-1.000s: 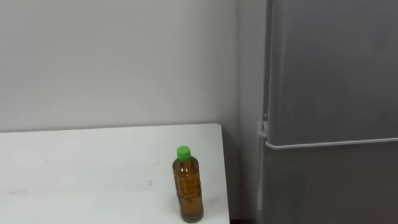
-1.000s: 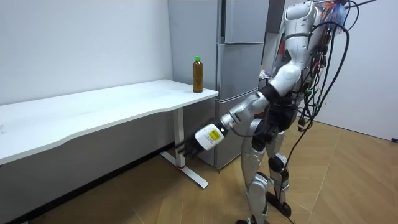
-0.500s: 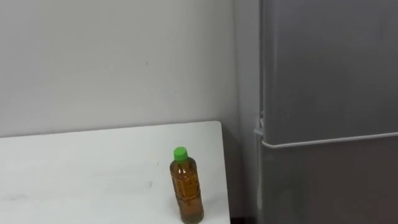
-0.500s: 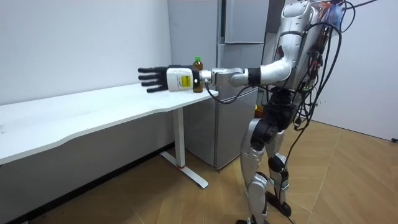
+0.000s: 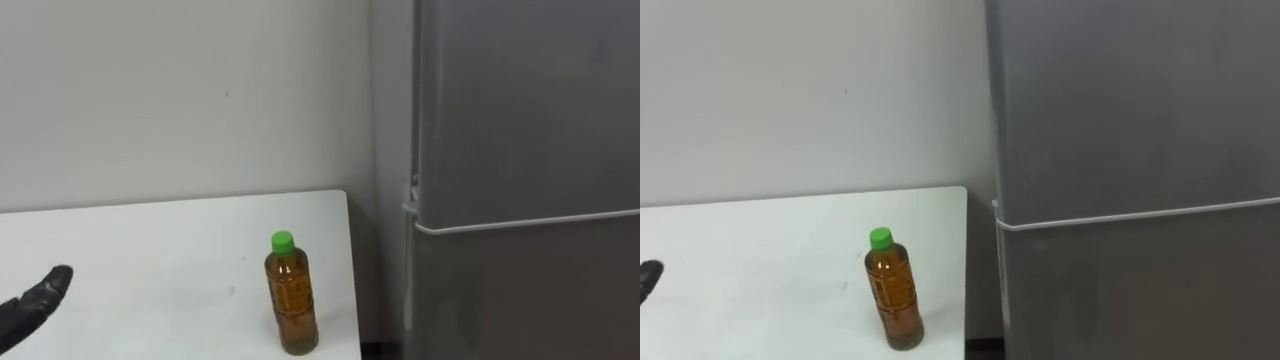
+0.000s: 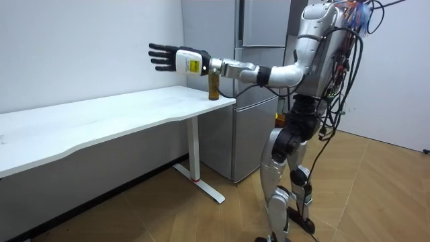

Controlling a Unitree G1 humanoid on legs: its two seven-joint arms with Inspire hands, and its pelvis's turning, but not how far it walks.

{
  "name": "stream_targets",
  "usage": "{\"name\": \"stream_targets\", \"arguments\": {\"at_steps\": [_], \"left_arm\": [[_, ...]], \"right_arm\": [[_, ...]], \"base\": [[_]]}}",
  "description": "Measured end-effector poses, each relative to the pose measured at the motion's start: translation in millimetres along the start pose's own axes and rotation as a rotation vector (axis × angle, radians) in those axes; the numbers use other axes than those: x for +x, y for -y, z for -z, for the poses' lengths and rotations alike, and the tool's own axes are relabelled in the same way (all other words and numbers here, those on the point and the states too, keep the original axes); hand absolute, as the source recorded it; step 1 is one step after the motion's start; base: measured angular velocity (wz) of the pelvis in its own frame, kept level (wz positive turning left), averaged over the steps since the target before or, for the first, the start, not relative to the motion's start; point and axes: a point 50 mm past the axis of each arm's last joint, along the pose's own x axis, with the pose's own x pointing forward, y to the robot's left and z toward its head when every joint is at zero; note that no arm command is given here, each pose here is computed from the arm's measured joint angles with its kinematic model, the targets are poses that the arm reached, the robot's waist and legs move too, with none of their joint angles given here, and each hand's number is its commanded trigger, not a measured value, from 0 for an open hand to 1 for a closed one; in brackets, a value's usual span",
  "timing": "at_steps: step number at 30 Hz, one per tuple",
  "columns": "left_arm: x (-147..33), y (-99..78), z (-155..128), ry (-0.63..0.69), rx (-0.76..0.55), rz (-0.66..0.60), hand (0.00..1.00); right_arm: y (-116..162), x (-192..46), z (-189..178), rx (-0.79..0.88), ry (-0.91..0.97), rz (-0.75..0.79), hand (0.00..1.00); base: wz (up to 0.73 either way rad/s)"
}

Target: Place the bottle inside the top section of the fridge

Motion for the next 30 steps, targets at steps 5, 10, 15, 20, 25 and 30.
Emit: {"name": "stream_targets", "arguments": {"at_steps": [5, 10, 15, 20, 25, 30], "left_arm": [[-2.0, 38.6, -9, 0.02, -0.017, 0.2, 0.0], [-3.9, 82.8, -30, 0.097, -0.079, 0.394, 0.0], [-9.5, 111.0, -37, 0.122, -0.106, 0.538, 0.0], [-8.8, 132.3, -46, 0.15, -0.123, 0.636, 0.0], [-12.2, 138.1, -45, 0.133, -0.116, 0.682, 0.0], [-18.0, 149.0, -48, 0.13, -0.117, 0.752, 0.0]], "right_arm": [[-3, 2, -4, -0.004, 0.004, -0.013, 0.0], [-8, 4, -8, -0.011, 0.004, -0.032, 0.0], [-12, 6, -9, -0.005, -0.001, -0.044, 0.0], [-15, 9, -11, -0.003, -0.024, -0.047, 0.0], [-12, 10, -15, -0.005, -0.039, -0.043, 0.0], [-13, 11, -17, -0.007, -0.055, -0.051, 0.0]], "base": [[-0.01], [-0.04], [-0.01], [0.0], [0.0], [0.01]]}}
